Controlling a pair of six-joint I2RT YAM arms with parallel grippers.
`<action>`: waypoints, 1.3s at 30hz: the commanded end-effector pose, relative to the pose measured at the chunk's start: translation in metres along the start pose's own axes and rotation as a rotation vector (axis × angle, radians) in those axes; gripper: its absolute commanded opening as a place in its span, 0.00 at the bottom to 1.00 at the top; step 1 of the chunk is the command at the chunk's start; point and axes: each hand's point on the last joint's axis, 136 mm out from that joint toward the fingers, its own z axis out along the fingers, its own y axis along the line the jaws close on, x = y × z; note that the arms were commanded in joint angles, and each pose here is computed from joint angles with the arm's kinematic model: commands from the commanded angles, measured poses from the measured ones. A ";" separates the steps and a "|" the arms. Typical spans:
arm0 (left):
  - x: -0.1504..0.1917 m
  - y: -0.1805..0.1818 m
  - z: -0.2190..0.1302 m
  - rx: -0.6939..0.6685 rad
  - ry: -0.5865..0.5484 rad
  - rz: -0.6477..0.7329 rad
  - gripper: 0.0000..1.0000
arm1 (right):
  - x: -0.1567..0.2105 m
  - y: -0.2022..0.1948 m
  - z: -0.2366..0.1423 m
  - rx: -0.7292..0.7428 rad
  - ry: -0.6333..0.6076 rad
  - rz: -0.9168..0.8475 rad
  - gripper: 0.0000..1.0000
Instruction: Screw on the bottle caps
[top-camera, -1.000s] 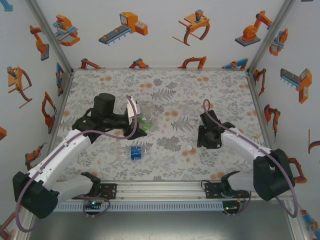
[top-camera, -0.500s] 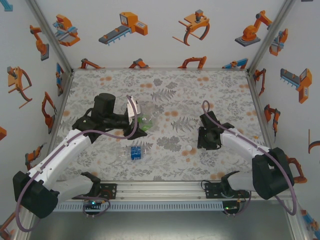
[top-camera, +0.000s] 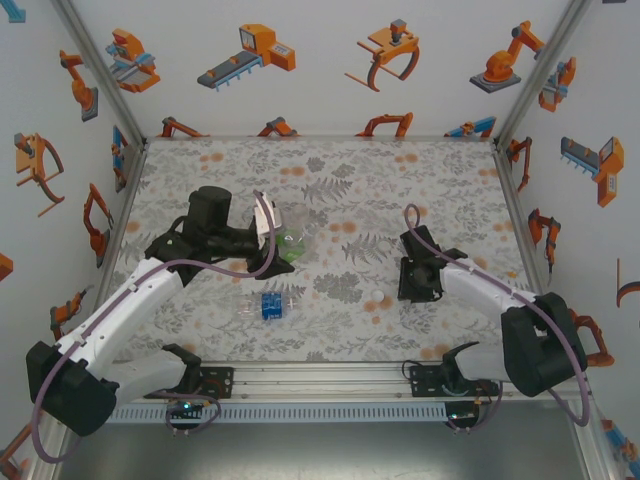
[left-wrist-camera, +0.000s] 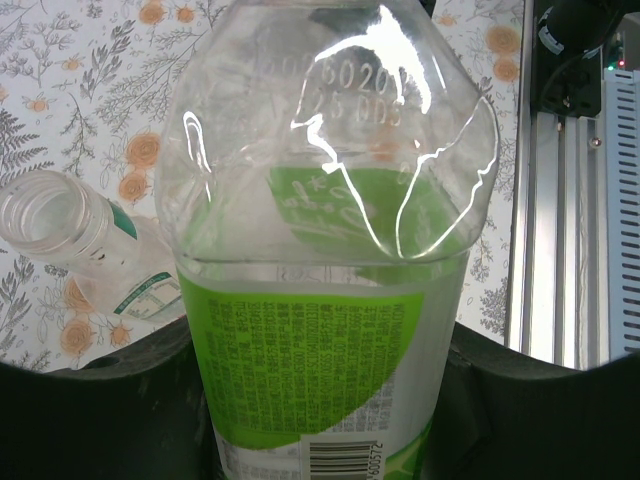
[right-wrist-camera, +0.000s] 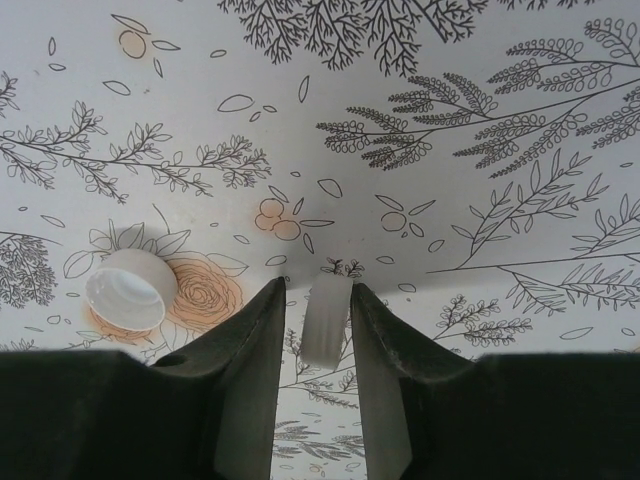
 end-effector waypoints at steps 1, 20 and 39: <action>-0.009 -0.003 -0.001 0.022 -0.018 0.009 0.00 | 0.002 -0.001 0.005 -0.011 0.006 0.020 0.27; -0.007 -0.003 0.000 0.024 -0.011 0.006 0.00 | -0.038 0.040 -0.002 -0.170 -0.048 0.061 0.05; -0.003 0.000 0.002 0.014 0.010 -0.001 0.00 | -0.058 0.133 0.009 -0.640 0.031 0.140 0.18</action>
